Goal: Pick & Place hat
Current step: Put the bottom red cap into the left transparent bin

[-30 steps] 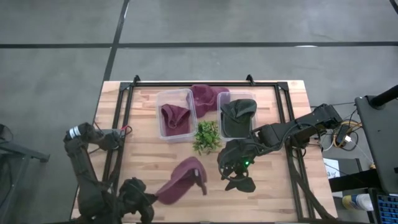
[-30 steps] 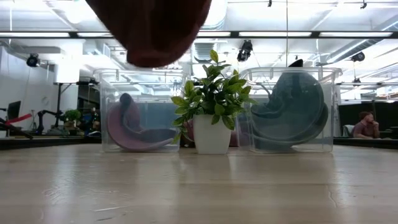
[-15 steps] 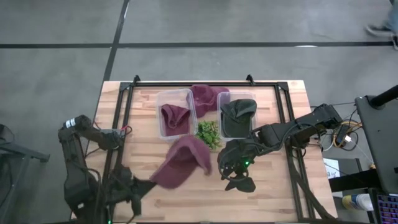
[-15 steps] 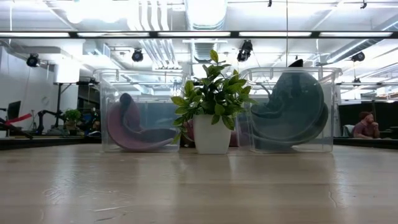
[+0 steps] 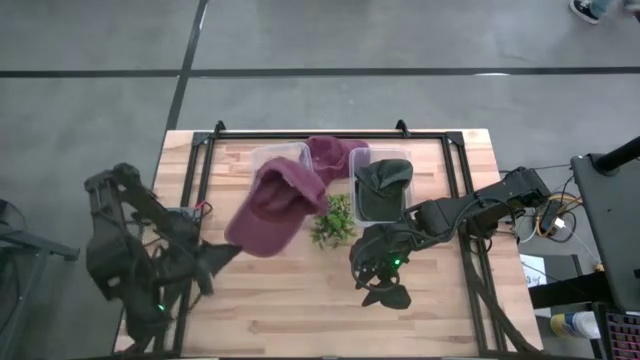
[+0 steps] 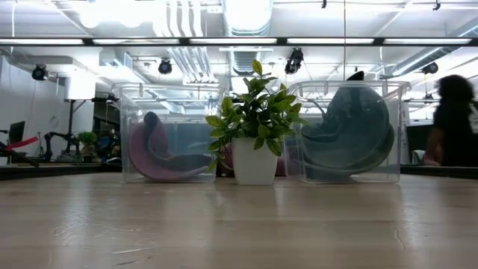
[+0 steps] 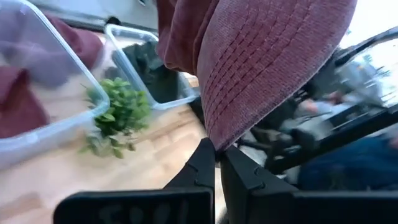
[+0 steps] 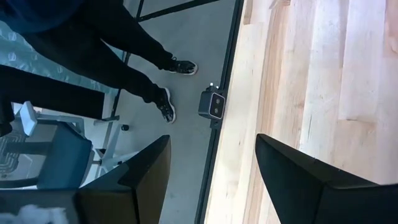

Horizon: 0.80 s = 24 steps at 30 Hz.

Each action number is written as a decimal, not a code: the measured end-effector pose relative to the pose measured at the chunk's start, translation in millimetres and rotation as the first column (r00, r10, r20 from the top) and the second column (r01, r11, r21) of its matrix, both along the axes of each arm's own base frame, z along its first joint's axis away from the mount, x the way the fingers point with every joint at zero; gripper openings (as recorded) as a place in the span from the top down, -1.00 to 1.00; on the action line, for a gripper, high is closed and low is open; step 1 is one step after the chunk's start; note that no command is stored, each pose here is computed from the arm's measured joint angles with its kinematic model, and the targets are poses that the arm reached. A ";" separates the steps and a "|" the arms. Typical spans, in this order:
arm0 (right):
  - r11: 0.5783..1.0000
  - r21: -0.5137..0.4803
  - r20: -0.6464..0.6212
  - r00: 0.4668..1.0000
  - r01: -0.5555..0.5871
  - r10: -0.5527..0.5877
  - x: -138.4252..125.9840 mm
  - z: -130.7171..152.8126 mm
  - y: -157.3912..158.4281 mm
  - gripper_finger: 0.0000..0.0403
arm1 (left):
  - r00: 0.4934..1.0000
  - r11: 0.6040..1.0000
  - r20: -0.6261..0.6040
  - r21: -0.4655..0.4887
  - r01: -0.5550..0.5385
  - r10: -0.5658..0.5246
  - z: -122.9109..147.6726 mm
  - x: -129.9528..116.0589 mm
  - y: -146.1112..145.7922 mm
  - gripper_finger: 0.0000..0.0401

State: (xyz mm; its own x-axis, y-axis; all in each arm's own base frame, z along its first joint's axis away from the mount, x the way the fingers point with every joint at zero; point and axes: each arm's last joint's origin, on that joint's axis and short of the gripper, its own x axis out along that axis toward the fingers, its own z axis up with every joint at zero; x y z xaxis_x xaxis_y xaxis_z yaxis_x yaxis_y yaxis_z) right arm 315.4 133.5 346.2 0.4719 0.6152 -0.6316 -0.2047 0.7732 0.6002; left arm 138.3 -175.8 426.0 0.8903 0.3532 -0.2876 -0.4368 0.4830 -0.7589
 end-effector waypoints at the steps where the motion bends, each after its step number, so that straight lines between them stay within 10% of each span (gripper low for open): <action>1: 1.000 0.000 0.000 1.000 0.000 0.000 0.0 0.0 0.0 -0.13 | 1.000 1.000 0.023 -0.025 -0.001 0.002 3.7 -1.9 3.0 0.96; 14: 1.000 0.000 0.000 1.000 0.000 0.000 0.0 0.0 0.0 -0.13 | 0.973 0.989 0.213 -0.136 -0.057 0.085 32.1 -8.7 21.7 0.96; 24: 1.000 0.000 0.000 1.000 0.000 0.000 0.0 0.0 0.0 -0.13 | 0.908 0.947 0.278 -0.170 -0.273 0.312 31.6 31.3 33.2 0.97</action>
State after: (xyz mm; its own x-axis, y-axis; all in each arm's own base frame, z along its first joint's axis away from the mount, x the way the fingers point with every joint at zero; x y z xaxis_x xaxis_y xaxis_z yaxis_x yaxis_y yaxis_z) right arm 315.5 133.5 346.3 0.4721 0.6153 -0.6313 -0.2050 0.7731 0.6002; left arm 169.5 -142.6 457.7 0.8034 0.5895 -0.0840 -0.2882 0.2615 -0.9212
